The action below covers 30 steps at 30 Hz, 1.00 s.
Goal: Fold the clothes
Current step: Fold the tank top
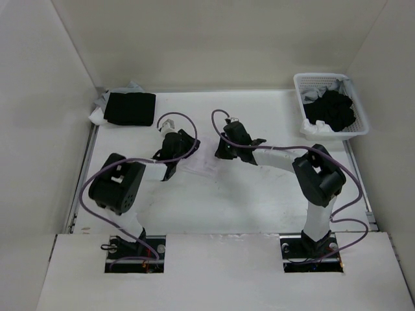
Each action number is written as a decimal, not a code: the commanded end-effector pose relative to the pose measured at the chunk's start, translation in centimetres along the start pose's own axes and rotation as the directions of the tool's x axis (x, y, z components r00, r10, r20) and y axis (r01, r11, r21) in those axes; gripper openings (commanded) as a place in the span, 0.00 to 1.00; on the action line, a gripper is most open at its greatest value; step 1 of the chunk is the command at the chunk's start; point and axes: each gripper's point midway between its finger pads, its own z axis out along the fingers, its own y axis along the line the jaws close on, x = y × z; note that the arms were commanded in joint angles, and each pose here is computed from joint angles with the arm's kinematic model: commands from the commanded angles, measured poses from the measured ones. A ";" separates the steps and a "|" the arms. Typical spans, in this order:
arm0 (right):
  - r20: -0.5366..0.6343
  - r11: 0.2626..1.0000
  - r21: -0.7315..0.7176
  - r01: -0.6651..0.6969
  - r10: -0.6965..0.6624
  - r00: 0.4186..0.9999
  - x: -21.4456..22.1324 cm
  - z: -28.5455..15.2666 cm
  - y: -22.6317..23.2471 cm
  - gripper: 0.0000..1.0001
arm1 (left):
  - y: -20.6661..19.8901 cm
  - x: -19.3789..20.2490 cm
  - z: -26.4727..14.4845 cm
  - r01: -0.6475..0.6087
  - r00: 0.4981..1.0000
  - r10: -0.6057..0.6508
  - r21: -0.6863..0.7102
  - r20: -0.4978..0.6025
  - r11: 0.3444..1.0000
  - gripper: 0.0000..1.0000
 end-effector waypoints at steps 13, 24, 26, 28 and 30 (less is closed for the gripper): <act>-0.010 0.998 -0.020 -0.062 0.062 0.998 3.2 0.2 -1.2 0.20 | 4.1 -4.6 0.3 0.226 0.967 -0.227 0.027 0.117 0.974 0.42; 0.243 0.981 -0.188 0.045 0.002 0.970 -3.0 -9.9 3.8 0.64 | 0.5 -4.0 -9.0 0.103 0.983 -0.124 0.153 0.132 0.983 0.53; 0.289 0.979 -0.197 0.058 0.001 0.957 -3.2 -11.6 3.5 0.67 | 0.8 -3.7 -10.3 0.063 0.988 -0.082 0.142 0.133 0.988 0.55; 0.342 0.980 -0.186 0.066 0.001 0.940 -3.2 -12.9 2.4 0.69 | 1.6 -3.1 -11.6 0.019 0.992 -0.033 0.111 0.123 0.994 0.58; 0.377 0.985 -0.163 0.057 0.009 0.926 -2.5 -13.6 0.8 0.69 | 2.0 -2.8 -12.7 -0.017 0.993 0.006 0.097 0.117 0.995 0.60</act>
